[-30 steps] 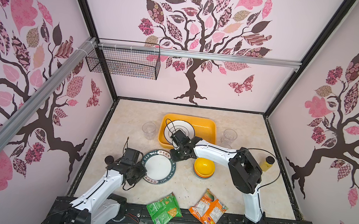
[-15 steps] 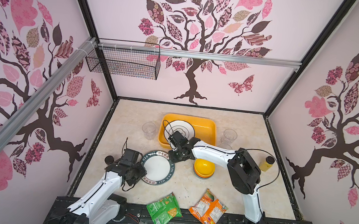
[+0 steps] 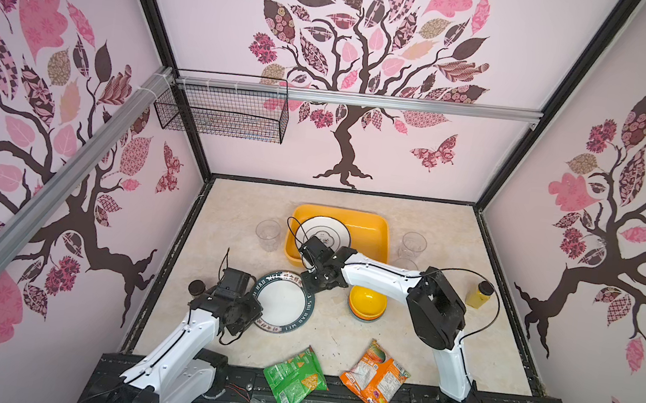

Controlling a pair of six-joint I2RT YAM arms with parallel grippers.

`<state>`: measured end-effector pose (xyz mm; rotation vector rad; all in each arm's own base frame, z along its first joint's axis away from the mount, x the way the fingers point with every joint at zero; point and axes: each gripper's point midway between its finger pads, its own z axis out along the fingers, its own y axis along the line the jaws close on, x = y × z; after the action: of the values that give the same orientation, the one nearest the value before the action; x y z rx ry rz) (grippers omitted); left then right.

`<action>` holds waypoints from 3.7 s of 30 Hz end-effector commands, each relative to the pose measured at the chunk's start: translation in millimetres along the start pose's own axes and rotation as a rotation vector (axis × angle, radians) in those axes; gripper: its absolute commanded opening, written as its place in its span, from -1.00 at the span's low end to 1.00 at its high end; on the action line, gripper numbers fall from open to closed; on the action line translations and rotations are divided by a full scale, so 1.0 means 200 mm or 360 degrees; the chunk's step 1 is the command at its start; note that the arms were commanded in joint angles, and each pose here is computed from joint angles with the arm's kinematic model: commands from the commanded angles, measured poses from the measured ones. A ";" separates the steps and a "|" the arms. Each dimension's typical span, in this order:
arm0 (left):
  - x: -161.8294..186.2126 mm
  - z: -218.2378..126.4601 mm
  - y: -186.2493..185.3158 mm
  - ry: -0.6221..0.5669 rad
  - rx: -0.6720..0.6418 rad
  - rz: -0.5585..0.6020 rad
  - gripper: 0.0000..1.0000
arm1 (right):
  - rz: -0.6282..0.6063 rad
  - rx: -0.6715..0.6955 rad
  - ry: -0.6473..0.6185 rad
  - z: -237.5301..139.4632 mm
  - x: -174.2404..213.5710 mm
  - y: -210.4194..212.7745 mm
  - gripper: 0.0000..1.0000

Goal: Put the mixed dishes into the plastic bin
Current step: 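Pinch the green plate rim with right gripper while left gripper grips it, then lift the top green plate upright off the stack with the right gripper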

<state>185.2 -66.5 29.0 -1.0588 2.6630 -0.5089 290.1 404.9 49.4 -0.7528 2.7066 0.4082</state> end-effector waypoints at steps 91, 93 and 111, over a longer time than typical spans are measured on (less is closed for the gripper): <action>-0.05 -0.57 -0.30 -0.0234 0.0454 0.0108 -1.00 | 0.0213 -0.0331 -0.0367 -0.61 -0.13 0.04 -0.19; -0.05 -0.59 -0.32 -0.0241 0.0474 0.0117 -1.00 | 0.0246 -0.0347 -0.0399 -0.65 -0.14 0.01 -0.19; -0.06 -0.77 -0.67 -0.0191 0.0982 0.0206 -1.00 | 0.0532 -0.0621 -0.0616 -0.84 -0.16 -0.16 0.04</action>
<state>206.3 -98.1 174.7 -0.8203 2.3694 -0.9329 296.9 335.0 184.7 -0.2947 2.4640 0.9482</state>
